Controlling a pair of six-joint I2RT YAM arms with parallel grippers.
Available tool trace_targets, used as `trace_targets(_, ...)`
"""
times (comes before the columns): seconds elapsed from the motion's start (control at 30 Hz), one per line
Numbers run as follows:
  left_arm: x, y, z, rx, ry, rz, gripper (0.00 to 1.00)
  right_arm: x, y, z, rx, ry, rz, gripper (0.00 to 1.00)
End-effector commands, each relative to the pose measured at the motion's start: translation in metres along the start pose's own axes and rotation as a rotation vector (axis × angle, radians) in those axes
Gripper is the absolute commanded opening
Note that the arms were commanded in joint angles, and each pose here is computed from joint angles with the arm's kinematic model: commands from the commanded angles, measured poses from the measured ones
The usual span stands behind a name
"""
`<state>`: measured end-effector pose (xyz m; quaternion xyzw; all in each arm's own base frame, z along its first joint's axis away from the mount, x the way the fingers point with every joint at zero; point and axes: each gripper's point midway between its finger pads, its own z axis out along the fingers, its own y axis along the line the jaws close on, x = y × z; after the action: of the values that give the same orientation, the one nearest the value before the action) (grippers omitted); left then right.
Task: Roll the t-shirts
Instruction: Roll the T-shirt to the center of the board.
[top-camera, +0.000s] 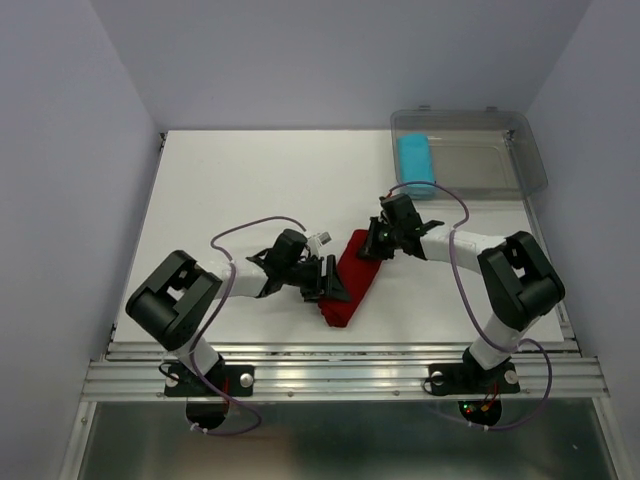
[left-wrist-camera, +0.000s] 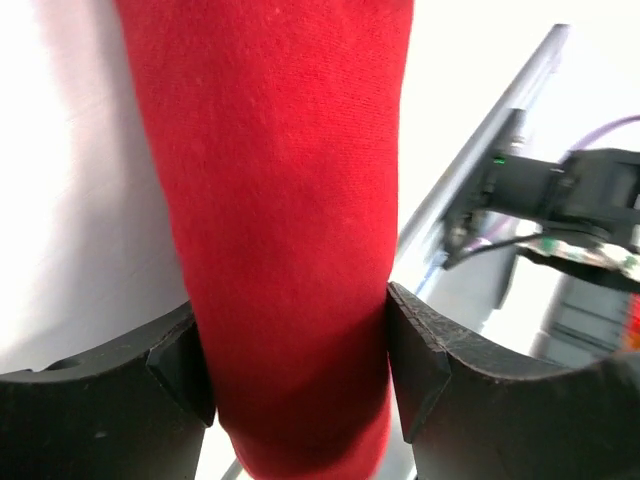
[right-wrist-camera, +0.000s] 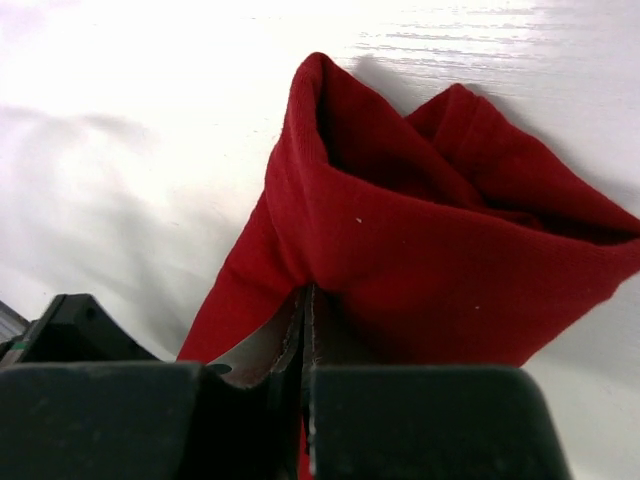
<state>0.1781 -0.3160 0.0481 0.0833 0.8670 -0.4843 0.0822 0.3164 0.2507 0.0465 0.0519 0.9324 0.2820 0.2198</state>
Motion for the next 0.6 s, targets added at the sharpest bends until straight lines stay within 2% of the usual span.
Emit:
trace_targets(0.0, -0.013, 0.005, -0.023, -0.167, -0.034, 0.093, 0.71, -0.003, -0.004, 0.01, 0.046, -0.016, -0.013, 0.01)
trace_targets(0.23, -0.058, -0.015, -0.067, -0.339, -0.234, 0.166, 0.7, 0.006, -0.019, 0.016, 0.092, 0.004, 0.004, 0.01)
trace_targets(0.4, -0.064, -0.046, -0.07, -0.247, -0.295, 0.163, 0.58, 0.006, -0.021, 0.012, 0.1, -0.009, 0.005, 0.01)
trace_targets(0.5, -0.054, -0.061, -0.06, -0.173, -0.269, 0.119, 0.35, 0.009, -0.024, 0.012, 0.106, -0.004, 0.013, 0.01)
trace_targets(0.53, -0.052, -0.069, -0.054, -0.158, -0.27, 0.122, 0.21, 0.01, -0.024, 0.011, 0.106, -0.004, 0.017, 0.01)
trace_targets(0.57, -0.05, -0.071, -0.051, -0.157, -0.27, 0.121, 0.12, 0.01, -0.024, 0.011, 0.106, -0.005, 0.02, 0.01)
